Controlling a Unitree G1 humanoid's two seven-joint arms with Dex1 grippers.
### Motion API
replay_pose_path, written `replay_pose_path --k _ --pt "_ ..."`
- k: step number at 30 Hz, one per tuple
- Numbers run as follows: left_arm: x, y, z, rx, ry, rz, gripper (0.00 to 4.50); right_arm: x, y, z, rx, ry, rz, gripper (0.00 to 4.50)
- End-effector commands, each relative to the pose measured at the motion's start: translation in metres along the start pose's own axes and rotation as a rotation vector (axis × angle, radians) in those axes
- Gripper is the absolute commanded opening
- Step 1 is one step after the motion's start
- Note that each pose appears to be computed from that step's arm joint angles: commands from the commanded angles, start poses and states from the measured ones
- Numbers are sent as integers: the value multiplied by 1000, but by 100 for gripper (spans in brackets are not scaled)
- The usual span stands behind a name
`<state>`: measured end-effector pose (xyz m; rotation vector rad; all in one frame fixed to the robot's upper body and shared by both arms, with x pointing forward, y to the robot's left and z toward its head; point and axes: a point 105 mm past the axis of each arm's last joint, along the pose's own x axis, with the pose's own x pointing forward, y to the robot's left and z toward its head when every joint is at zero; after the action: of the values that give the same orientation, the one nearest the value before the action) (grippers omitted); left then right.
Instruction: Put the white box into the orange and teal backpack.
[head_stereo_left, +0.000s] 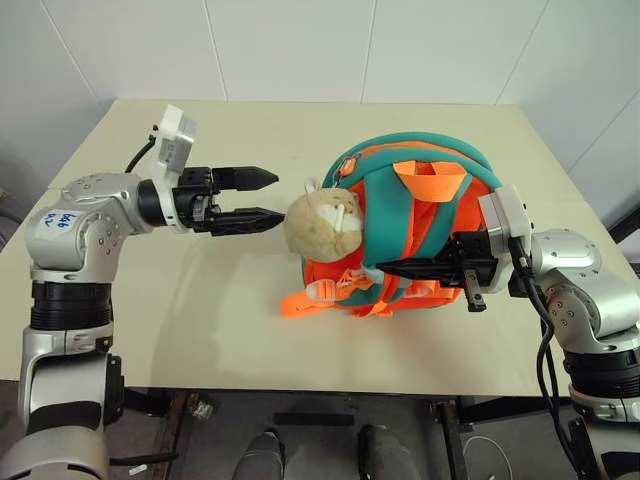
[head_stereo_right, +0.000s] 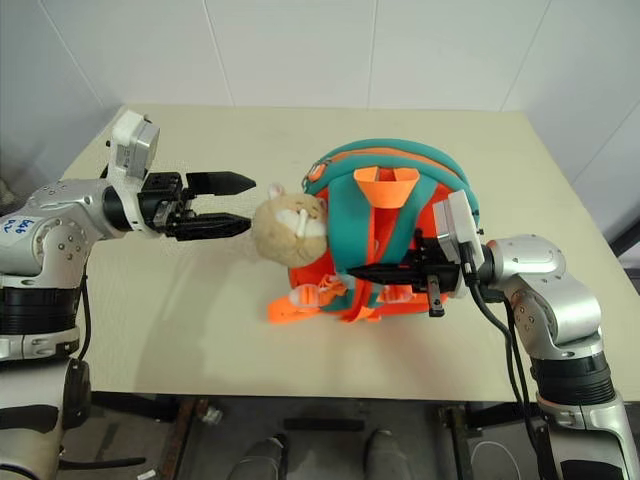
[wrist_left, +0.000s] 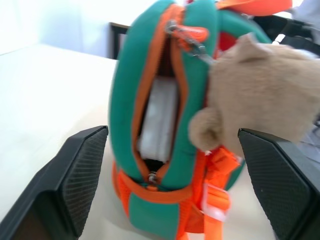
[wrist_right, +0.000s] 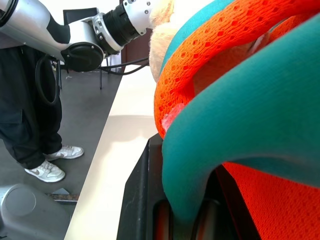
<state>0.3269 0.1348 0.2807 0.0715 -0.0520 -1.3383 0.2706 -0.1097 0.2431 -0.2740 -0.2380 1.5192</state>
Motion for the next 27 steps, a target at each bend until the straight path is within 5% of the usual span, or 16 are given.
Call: replay_pose_path --k 1,11,27 --pt "5 -4 10 -5 -56 -3 325 3 0 10 -55 -16 10 0" --pt "25 -6 -12 -84 14 -52 9 2 -1 11 -58 -10 -5 0" --pt "65 12 -44 -104 104 -50 4 3 -3 10 -62 -15 -23 0"
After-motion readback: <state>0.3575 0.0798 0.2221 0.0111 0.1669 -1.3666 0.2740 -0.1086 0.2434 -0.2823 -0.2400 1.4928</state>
